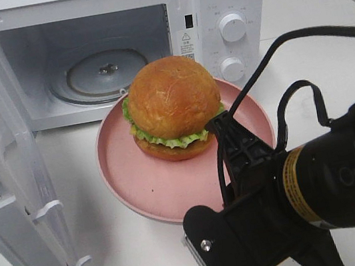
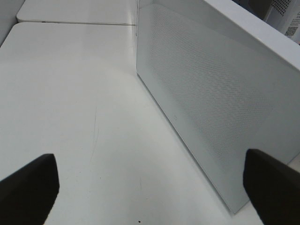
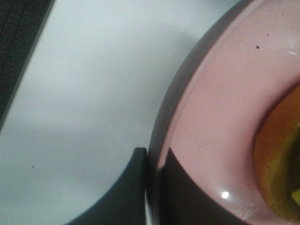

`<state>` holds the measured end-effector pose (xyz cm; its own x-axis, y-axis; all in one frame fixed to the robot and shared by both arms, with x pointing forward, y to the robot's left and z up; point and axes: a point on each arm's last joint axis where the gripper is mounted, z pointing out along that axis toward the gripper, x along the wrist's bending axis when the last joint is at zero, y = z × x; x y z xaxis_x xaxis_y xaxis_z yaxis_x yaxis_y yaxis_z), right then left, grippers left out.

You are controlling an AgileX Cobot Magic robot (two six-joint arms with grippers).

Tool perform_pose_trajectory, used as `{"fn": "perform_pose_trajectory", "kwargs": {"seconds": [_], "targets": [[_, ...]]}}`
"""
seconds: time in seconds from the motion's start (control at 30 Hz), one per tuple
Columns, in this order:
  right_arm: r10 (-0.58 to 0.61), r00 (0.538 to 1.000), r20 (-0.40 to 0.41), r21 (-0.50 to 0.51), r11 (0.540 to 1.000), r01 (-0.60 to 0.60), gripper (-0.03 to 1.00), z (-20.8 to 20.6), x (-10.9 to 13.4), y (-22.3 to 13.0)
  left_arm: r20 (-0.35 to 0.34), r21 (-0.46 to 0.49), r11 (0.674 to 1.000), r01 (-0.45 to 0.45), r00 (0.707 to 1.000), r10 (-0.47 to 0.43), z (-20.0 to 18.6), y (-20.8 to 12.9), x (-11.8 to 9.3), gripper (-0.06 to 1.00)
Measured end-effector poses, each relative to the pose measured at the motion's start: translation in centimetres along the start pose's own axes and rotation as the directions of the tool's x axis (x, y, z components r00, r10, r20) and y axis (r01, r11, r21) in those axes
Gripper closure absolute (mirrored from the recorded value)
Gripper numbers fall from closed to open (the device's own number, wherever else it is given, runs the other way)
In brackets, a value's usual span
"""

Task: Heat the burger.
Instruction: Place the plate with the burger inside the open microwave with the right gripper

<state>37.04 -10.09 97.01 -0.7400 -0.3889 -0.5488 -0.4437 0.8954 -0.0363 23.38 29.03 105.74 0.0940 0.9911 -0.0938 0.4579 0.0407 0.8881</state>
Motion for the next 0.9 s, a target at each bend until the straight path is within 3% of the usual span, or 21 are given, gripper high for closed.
{"fn": "perform_pose_trajectory", "kwargs": {"seconds": [0.3, 0.67, 0.9], "targets": [[0.002, 1.000, -0.006, 0.000, 1.000, -0.002, 0.93, 0.6, -0.8, -1.5, 0.000, 0.000, 1.000, 0.000, 1.000, 0.000, 0.0, 0.0, 0.0, -0.04], [-0.081, 0.995, -0.055, -0.041, 0.996, 0.079, 0.93, 0.8, -0.6, -1.7, 0.000, 0.000, 1.000, 0.000, 1.000, 0.000, 0.0, 0.0, 0.0, -0.04], [-0.052, 0.996, -0.078, -0.039, 0.998, 0.049, 0.93, 1.1, -0.9, -2.7, 0.000, 0.000, 1.000, 0.000, 1.000, 0.000, 0.0, 0.0, 0.0, -0.04]]}}
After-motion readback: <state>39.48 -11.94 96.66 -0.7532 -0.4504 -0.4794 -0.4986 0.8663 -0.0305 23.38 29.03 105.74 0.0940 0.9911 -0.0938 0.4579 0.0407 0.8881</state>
